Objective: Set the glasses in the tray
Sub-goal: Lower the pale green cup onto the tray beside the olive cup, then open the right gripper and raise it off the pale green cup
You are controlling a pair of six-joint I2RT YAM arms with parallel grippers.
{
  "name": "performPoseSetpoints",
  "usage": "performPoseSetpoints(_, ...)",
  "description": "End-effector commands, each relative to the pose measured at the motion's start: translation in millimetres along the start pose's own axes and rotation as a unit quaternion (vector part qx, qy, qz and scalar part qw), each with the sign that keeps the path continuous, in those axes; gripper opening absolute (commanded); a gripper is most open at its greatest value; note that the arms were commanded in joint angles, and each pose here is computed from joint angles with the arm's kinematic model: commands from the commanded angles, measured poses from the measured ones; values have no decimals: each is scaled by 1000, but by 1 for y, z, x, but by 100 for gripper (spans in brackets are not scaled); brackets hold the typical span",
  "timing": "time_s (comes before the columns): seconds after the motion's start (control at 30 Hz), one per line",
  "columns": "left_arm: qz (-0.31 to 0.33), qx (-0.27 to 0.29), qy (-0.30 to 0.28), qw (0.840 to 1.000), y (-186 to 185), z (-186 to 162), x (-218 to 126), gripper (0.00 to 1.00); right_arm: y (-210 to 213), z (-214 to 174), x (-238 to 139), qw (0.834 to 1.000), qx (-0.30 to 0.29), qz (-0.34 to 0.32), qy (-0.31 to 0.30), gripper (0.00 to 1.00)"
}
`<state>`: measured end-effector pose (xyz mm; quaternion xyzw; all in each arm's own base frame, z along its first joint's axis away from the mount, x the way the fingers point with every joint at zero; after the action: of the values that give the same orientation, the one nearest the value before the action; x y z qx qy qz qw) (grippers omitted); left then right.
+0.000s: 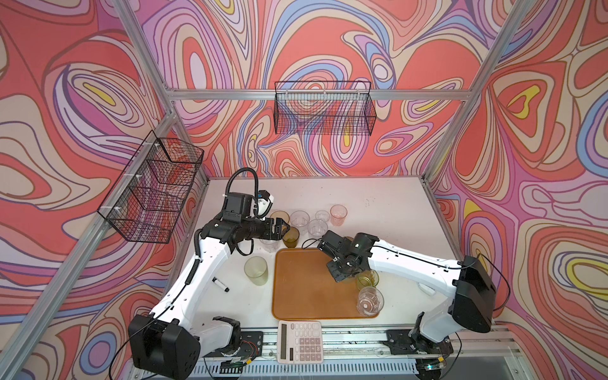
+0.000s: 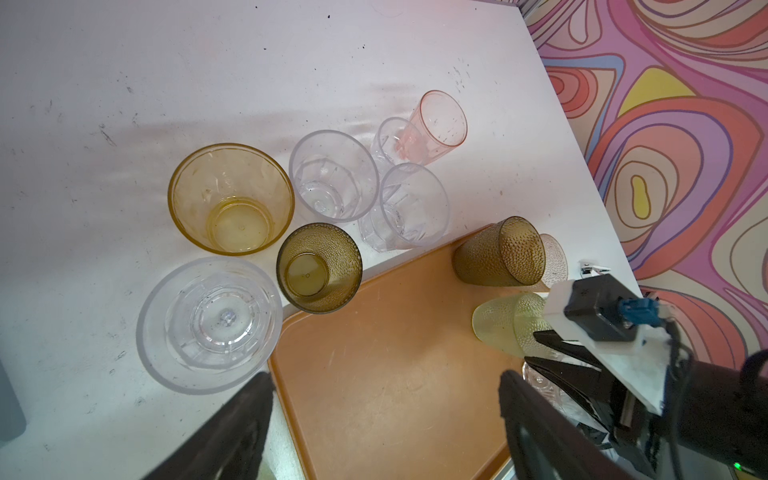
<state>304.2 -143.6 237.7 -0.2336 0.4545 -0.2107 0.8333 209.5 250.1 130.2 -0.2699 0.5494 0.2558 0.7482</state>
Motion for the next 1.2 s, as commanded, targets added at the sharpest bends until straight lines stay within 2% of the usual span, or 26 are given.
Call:
performPoseSetpoints(0.0, -5, 12, 1, 1000, -5, -1, -3, 88, -7, 5, -24, 1000, -9, -6, -14, 29)
performPoseSetpoints(0.23, -5, 12, 2, 1000, -5, -1, -3, 88, -20, 23, -41, 999, -11, -6, -35, 31)
performPoseSetpoints(0.7, -3, 12, 2, 1000, -4, -1, -3, 88, -73, 60, -51, 996, 11, -30, -78, 34)
performPoseSetpoints(1.17, -3, 12, 3, 1000, -4, -1, -3, 88, -123, 86, -40, 994, 23, -39, -101, 36)
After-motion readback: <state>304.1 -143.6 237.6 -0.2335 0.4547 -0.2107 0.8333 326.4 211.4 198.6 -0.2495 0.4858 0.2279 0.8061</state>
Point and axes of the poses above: each gripper's point midway between its finger pads, its own x axis out along the fingers, its own y axis along the line the jaws close on, z = x × y, the point moved 1 cm from there along -x, back along the fingers, and after that the axes turned 15 degrees about -x, right-handed, at the moved point
